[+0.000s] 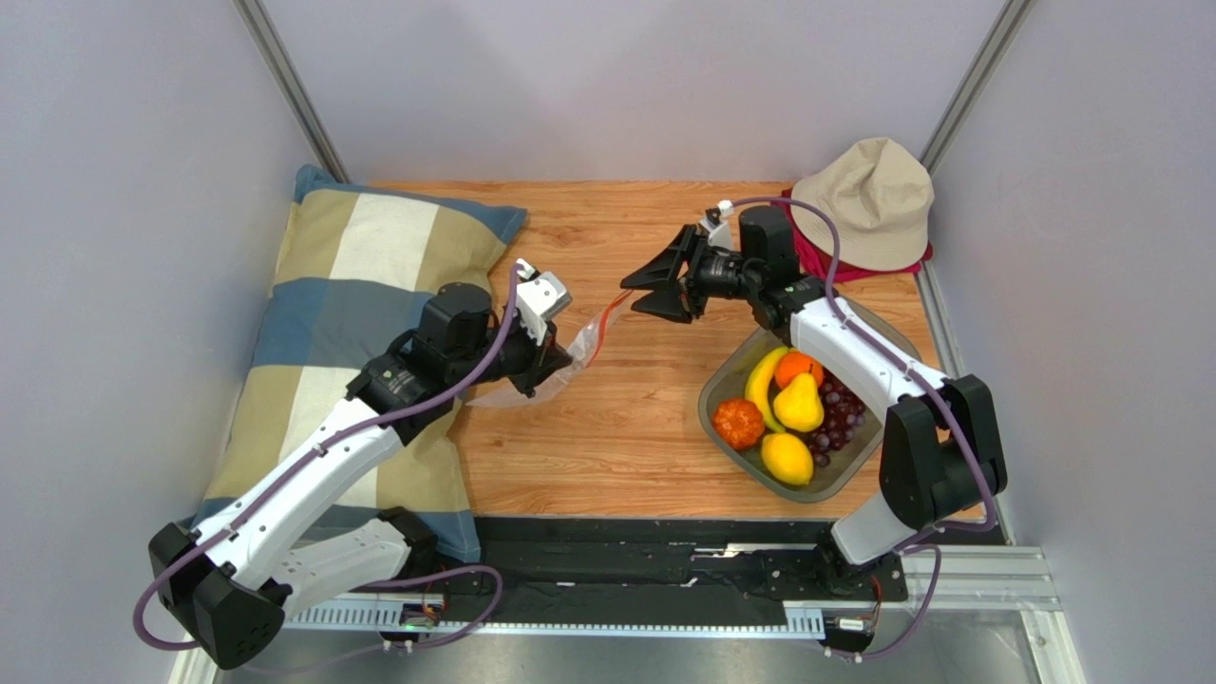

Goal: Place the food in the zip-top bag and seal the zipper
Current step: Open the zipper of the food storage bag.

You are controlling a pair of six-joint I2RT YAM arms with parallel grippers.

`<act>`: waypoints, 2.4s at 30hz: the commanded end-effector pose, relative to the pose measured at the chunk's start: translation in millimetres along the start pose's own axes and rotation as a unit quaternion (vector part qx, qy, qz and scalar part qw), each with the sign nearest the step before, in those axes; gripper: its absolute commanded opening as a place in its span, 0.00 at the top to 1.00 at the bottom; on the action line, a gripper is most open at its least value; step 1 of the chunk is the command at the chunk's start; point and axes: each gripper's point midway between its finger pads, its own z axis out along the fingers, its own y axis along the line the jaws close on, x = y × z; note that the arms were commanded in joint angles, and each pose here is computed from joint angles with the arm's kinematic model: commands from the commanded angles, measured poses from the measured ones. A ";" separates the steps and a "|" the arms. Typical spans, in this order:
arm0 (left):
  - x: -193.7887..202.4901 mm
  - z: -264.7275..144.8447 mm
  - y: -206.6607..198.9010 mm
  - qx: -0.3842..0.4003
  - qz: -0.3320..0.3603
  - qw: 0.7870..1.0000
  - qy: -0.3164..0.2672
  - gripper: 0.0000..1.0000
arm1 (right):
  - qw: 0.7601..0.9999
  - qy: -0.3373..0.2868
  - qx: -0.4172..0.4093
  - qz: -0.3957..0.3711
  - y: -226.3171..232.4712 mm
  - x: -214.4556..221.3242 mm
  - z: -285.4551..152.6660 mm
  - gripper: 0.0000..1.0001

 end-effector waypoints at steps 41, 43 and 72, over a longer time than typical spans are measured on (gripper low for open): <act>-13.8 1.1 -11.3 0.030 0.052 0.998 -0.026 1.00 | 1.000 0.013 0.007 0.017 -8.0 1.8 5.3 0.59; -12.8 2.0 -11.5 0.031 0.057 0.998 -0.024 1.00 | 1.000 0.013 0.005 0.016 -6.1 1.6 5.9 0.57; -4.8 7.3 -12.3 0.045 0.129 0.991 -0.011 1.00 | 0.998 0.047 0.032 0.023 -24.2 14.3 18.2 0.59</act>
